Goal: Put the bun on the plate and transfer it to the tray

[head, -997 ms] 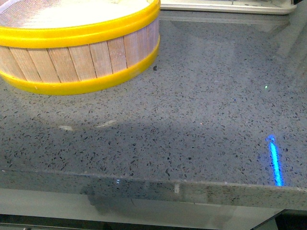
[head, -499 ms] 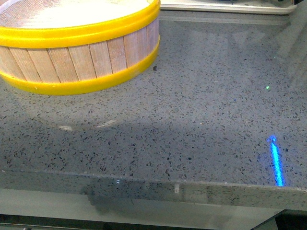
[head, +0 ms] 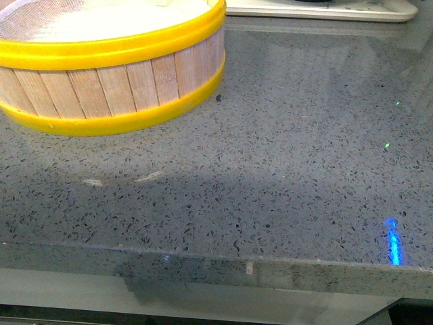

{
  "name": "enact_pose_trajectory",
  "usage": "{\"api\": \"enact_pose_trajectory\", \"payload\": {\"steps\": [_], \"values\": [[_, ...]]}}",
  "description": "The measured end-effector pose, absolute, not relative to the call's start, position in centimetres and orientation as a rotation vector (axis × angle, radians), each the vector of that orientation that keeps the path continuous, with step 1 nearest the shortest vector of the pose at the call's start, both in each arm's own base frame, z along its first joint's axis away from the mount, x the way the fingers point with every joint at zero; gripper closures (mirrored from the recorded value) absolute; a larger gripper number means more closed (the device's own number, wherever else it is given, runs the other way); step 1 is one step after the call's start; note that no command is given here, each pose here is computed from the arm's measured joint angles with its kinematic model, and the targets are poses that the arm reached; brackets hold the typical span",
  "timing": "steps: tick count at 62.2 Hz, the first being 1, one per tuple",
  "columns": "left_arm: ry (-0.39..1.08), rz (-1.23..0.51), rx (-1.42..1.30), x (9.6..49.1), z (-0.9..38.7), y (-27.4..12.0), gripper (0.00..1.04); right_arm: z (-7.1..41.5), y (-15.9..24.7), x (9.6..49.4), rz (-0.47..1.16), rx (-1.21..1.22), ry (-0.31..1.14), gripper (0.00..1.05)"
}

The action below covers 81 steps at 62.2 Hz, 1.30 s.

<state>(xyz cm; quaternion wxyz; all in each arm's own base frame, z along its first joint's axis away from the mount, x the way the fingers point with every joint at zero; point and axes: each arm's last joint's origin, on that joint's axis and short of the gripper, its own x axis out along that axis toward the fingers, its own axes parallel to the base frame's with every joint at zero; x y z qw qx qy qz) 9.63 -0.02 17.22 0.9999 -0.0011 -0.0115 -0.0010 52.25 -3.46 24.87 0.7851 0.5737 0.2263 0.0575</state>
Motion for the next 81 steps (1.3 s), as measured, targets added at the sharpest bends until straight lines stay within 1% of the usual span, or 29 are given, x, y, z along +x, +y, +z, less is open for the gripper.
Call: {"api": "enact_pose_trajectory", "payload": {"steps": [9, 17, 22, 24, 28, 34, 35, 38, 39, 45, 47, 50, 56, 62, 63, 65, 66, 69, 73, 75, 78, 79, 81], "values": [[-0.023, -0.002, -0.002, 9.6, 17.2, 0.0, 0.07, 26.5, -4.8, 49.1, 0.125, 1.207, 0.408, 0.09], [-0.023, -0.002, -0.003, 9.6, 17.2, 0.0, 0.07, 28.0, -6.7, 44.5, 0.107, 1.106, 0.296, 0.09], [-0.023, -0.002, -0.002, 9.6, 17.2, 0.0, 0.07, 28.5, -7.8, 38.4, 0.027, 0.955, 0.187, 0.09], [-0.023, -0.002, -0.002, 9.6, 17.2, 0.0, 0.07, 28.2, -8.0, 35.0, -0.023, 0.861, 0.144, 0.09], [-0.023, -0.002, -0.002, 9.6, 17.2, 0.0, 0.07, 27.2, -7.9, 30.3, -0.080, 0.712, 0.106, 0.09], [-0.023, -0.002, -0.002, 9.6, 17.2, 0.0, 0.07, 25.5, -7.3, 26.6, -0.128, 0.586, 0.101, 0.09], [-0.023, -0.002, -0.002, 9.6, 17.2, 0.0, 0.07, 24.5, -6.9, 25.1, -0.149, 0.524, 0.108, 0.09], [-0.023, -0.002, -0.002, 9.6, 17.2, 0.0, 0.07, 22.8, -6.3, 22.8, -0.191, 0.410, 0.115, 0.09], [-0.023, -0.002, -0.002, 9.6, 17.2, 0.0, 0.07, 22.1, -6.0, 21.7, -0.217, 0.338, 0.108, 0.09], [-0.023, -0.002, -0.002, 9.6, 17.2, 0.0, 0.07, 20.9, -5.1, 18.8, -0.301, 0.110, 0.035, 0.09], [-0.023, -0.002, -0.002, 9.6, 17.2, 0.0, 0.07, 20.5, -4.8, 17.9, -0.305, 0.017, 0.014, 0.09], [-0.023, -0.002, -0.002, 9.6, 17.2, 0.0, 0.07, 19.9, -4.2, 17.0, -0.295, -0.079, 0.020, 0.09], [-0.023, -0.002, -0.002, 9.6, 17.2, 0.0, 0.07, 18.9, -3.2, 15.8, -0.261, -0.157, 0.043, 0.09], [-0.023, -0.002, -0.002, 9.6, 17.2, 0.0, 0.07, 18.5, -2.1, 14.9, -0.223, -0.241, 0.008, 0.09], [-0.023, -0.002, -0.002, 9.6, 17.2, 0.0, 0.07, 18.4, -2.0, 14.8, -0.204, -0.234, 0.004, 0.10], [-0.023, -0.002, -0.003, 9.6, 17.2, 0.0, 0.07, 18.4, -1.7, 14.5, -0.113, -0.194, 0.007, 0.17], [-0.023, -0.002, -0.003, 9.6, 17.2, 0.0, 0.07, 18.3, -1.6, 14.5, -0.103, -0.194, 0.008, 0.18], [-0.023, -0.002, -0.002, 9.6, 17.2, 0.0, 0.07, 18.1, -1.3, 14.1, -0.029, -0.124, 0.011, 0.26], [-0.023, -0.002, -0.002, 9.6, 17.2, 0.0, 0.07, 17.9, -0.7, 13.8, -0.028, -0.072, 0.012, 0.38], [-0.023, -0.002, -0.003, 9.6, 17.2, 0.0, 0.07, 17.9, -0.5, 13.7, -0.026, -0.061, 0.010, 0.42], [-0.023, -0.001, -0.002, 9.6, 17.2, 0.0, 0.07, 17.8, -0.2, 13.5, -0.008, -0.039, 0.008, 0.50], [-0.023, -0.002, -0.002, 9.6, 17.2, 0.0, 0.07, 17.8, -0.2, 13.4, -0.006, -0.037, 0.008, 0.51], [-0.023, -0.002, -0.002, 9.6, 17.2, 0.0, 0.07, 17.7, -0.1, 13.3, 0.001, -0.032, 0.007, 0.57]]}}
